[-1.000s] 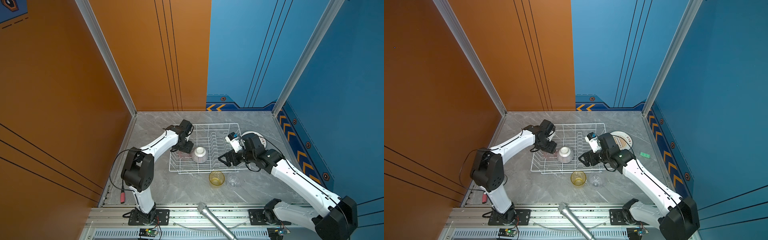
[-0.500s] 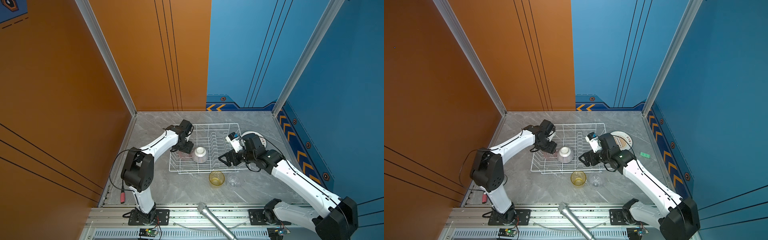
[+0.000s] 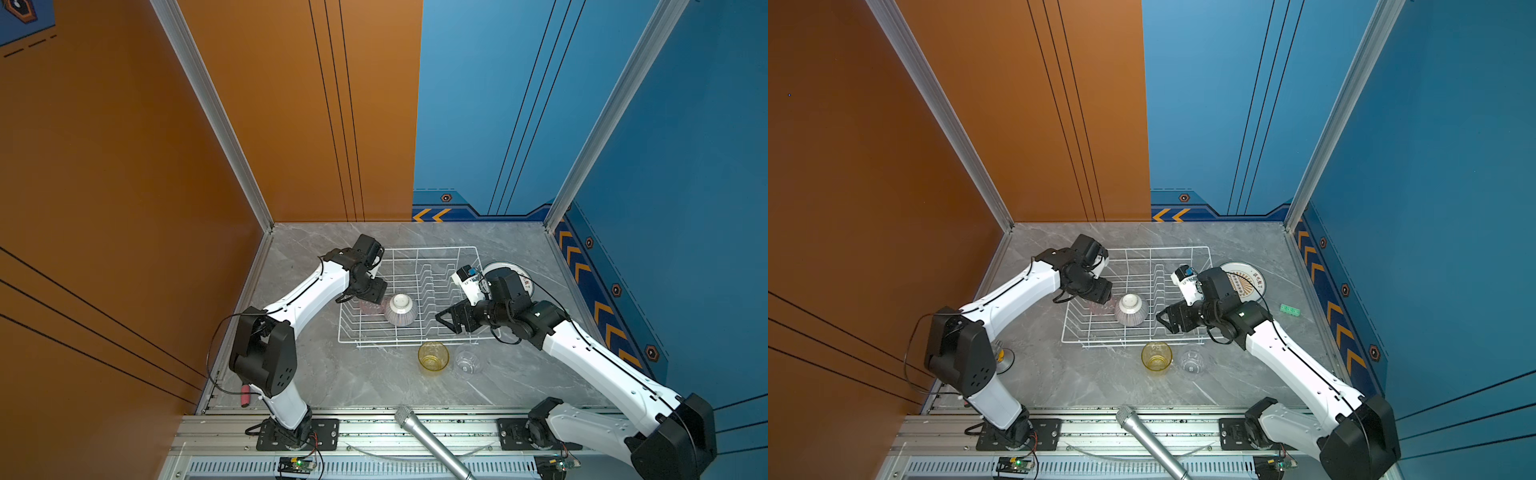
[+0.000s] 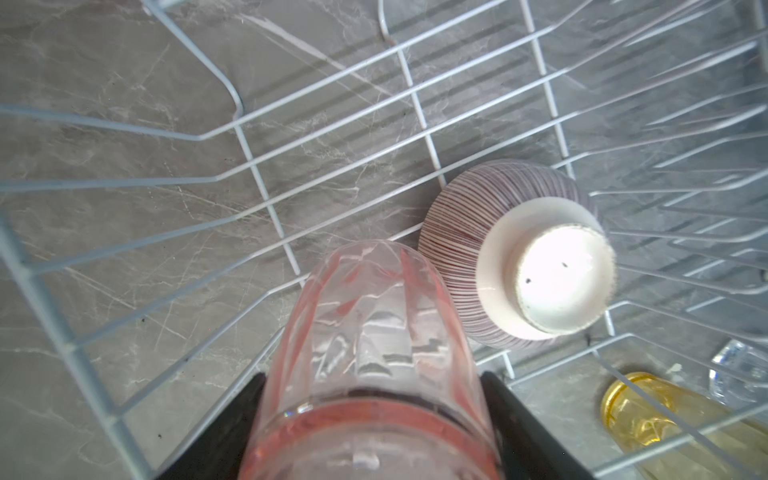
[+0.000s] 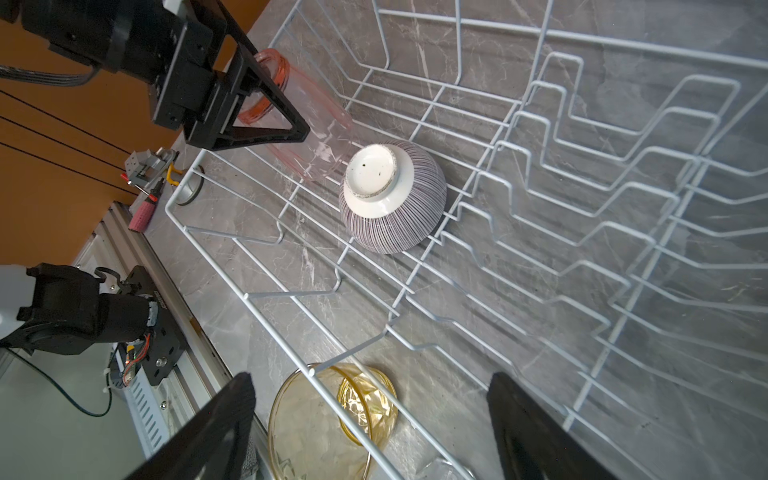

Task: Unload the mixed dishes from the dish rack
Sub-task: 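Lift the pink cup with the left gripper while the right gripper waits nearby, then raise the pink cup toward the right gripper while the right gripper approaches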

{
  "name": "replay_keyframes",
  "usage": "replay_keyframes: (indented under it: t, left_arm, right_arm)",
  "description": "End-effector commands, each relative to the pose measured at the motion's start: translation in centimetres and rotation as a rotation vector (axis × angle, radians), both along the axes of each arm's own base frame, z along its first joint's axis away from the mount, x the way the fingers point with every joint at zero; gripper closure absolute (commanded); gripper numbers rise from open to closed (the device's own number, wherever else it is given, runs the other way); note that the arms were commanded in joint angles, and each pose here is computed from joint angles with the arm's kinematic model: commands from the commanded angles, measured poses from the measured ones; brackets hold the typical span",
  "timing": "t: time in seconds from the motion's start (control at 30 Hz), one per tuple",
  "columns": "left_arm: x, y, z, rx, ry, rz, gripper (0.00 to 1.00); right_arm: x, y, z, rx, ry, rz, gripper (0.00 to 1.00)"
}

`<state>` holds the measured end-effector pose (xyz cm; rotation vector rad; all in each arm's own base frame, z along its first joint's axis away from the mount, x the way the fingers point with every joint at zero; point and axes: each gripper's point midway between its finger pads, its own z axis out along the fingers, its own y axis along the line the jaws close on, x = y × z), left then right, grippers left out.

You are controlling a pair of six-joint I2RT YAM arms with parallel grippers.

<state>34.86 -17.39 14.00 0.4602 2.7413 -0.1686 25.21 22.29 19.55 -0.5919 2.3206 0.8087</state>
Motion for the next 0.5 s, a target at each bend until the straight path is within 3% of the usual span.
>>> replay_keyframes:
  t: [0.0, 0.3, 0.47]
  left_arm:
    - [-0.2, -0.6, 2.4, -0.057, -0.028, -0.028, 0.83]
    - [-0.4, -1.7, 5.9, -0.208, -0.059, -0.077, 0.82]
    - [-0.7, -2.7, 8.3, -0.298, -0.081, -0.119, 0.82]
  right_arm:
    - [-0.2, 1.2, 1.2, 0.106, 0.007, 0.031, 0.14]
    - [-0.6, 3.5, 3.8, 0.352, 0.037, 0.123, 0.15]
    - [-0.2, 4.1, 4.3, 0.411, 0.036, 0.134, 0.17]
